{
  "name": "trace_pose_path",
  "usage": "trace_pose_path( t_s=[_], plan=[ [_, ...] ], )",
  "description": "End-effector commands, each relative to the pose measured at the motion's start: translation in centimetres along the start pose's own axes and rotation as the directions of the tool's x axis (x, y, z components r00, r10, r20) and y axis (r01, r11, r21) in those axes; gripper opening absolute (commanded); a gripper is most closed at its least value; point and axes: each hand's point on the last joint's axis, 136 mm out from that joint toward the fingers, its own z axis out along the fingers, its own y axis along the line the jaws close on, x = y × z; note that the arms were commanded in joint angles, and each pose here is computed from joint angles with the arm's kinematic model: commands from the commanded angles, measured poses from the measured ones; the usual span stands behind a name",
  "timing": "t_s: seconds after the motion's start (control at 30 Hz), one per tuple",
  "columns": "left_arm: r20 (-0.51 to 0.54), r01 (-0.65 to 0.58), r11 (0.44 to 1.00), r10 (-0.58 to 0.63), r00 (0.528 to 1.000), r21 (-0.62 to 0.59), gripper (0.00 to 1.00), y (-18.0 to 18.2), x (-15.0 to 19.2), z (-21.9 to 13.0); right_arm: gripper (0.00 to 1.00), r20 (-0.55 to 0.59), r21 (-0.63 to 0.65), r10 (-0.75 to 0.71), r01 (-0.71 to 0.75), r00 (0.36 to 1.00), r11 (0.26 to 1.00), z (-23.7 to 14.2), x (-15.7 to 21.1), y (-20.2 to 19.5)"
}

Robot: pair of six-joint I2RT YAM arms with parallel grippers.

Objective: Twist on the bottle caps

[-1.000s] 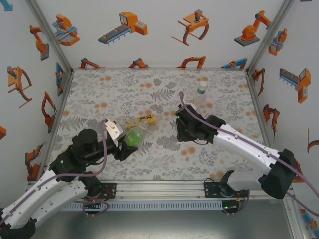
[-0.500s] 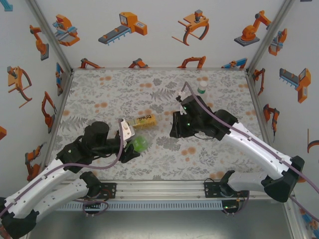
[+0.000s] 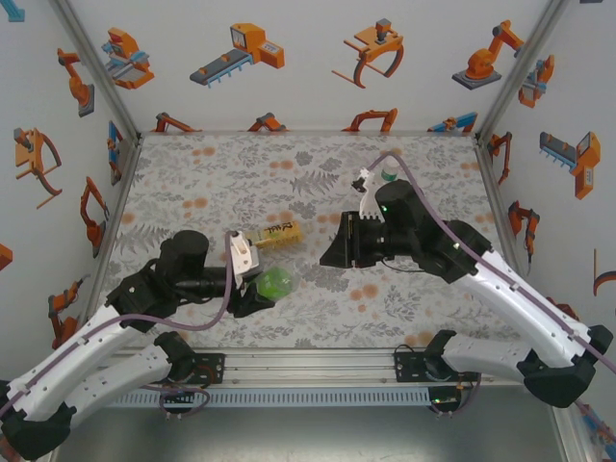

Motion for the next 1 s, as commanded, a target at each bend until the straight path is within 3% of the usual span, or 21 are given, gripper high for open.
trace_pose_path(
  t_s=[0.0, 0.17, 0.3, 0.4, 0.47, 0.53, 0.67, 0.8, 0.97],
  plan=[
    [0.079, -0.059, 0.997, 0.055, 0.995, 0.056, 0.00, -0.9, -2.8, -0.6, 0.25, 0.040, -0.153, -0.012, 0.017, 0.999, 0.988, -1.5, -1.3, 3.6],
    [0.097, -0.066, 0.992, 0.056, 0.994, 0.107, 0.00, -1.6, -4.0, -0.6, 0.25, 0.120, -0.218, -0.175, 0.198, 0.977, 0.956, -3.1, -1.6, 5.2],
    [0.099, -0.065, 0.990, 0.053, 0.994, 0.126, 0.00, -1.8, -4.4, -0.5, 0.23, 0.218, -0.246, -0.380, 0.427, 0.899, 0.870, -4.3, -1.3, 6.4],
    [0.097, -0.070, 0.990, 0.058, 0.994, 0.126, 0.00, -1.8, -4.4, -0.6, 0.21, 0.283, -0.285, -0.574, 0.639, 0.769, 0.715, -5.2, 0.3, 7.5],
    [0.098, -0.074, 0.989, 0.062, 0.993, 0.127, 0.00, -1.8, -4.6, -0.7, 0.21, 0.343, -0.298, -0.680, 0.762, 0.647, 0.575, -6.2, 1.4, 8.4],
    [0.100, -0.076, 0.989, 0.064, 0.993, 0.128, 0.00, -1.9, -4.7, -0.7, 0.21, 0.398, -0.296, -0.745, 0.843, 0.535, 0.448, -7.1, 2.3, 9.2],
    [0.105, -0.083, 0.987, 0.068, 0.992, 0.141, 0.00, -2.1, -5.0, -0.8, 0.20, 0.448, -0.279, -0.815, 0.923, 0.369, 0.264, -8.0, 3.4, 9.8],
    [0.080, -0.093, 0.985, 0.082, 0.993, 0.148, 0.00, -2.0, -4.7, -0.6, 0.19, 0.469, -0.271, -0.849, 0.955, 0.243, 0.124, -8.1, 4.4, 9.8],
    [0.010, -0.145, 0.972, 0.145, 0.989, 0.185, 0.00, -2.6, -3.8, -0.4, 0.19, 0.502, -0.270, -0.843, 0.961, 0.192, 0.059, -8.2, 4.9, 10.0]
  ],
)
